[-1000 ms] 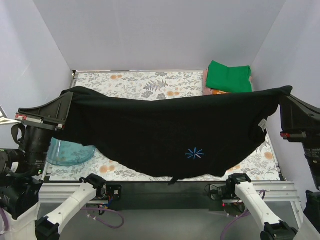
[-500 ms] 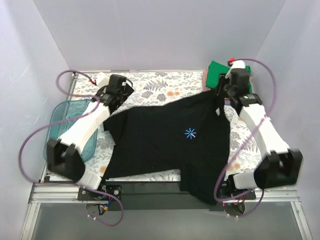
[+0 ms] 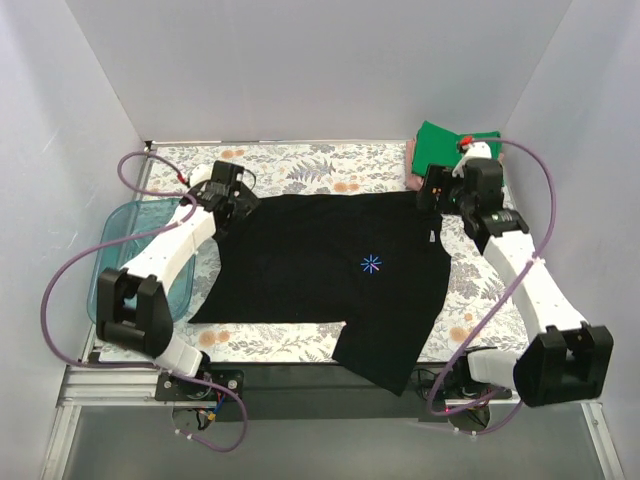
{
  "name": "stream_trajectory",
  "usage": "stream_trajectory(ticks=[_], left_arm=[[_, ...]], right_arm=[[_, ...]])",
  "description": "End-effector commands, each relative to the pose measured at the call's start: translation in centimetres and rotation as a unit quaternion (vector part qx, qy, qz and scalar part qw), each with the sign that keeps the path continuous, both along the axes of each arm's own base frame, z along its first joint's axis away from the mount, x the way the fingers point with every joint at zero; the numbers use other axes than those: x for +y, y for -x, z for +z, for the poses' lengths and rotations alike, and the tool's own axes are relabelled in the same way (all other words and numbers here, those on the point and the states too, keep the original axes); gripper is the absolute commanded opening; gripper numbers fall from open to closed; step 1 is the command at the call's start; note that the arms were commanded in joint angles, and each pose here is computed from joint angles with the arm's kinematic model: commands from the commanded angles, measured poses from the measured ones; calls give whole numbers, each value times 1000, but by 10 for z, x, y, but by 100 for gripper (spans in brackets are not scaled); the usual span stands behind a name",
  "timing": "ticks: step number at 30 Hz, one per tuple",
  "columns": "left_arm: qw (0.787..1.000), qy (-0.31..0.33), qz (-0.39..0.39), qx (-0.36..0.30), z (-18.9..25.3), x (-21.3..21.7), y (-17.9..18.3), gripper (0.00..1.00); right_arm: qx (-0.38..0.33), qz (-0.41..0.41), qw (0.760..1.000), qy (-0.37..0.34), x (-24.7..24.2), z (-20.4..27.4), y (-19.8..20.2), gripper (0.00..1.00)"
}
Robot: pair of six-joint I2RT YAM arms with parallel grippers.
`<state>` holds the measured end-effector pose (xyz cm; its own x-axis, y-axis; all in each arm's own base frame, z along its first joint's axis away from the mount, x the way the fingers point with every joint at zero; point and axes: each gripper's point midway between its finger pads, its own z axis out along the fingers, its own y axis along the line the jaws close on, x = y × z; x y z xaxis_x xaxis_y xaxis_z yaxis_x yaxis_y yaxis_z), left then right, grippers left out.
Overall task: Fold and stack the t-shirts
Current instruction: Flatten the tshirt out
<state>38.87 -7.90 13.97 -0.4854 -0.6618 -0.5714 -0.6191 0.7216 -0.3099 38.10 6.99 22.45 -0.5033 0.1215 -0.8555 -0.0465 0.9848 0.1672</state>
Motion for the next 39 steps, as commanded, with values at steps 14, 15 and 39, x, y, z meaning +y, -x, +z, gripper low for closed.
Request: stream_trajectory(ticks=[14,15,39], left_arm=[[991,107,-81,15,-48,-22,114,96],[991,107,-79,21,-55,-22,115,96],[981,98,-113,121,-142,-58,42,96]], right_arm=[[217,75,972,-45,70,-172,140,98],[225,68,971,-38,67,-179,142,98],[306,-107,946,-9,-28,-230,52,98]])
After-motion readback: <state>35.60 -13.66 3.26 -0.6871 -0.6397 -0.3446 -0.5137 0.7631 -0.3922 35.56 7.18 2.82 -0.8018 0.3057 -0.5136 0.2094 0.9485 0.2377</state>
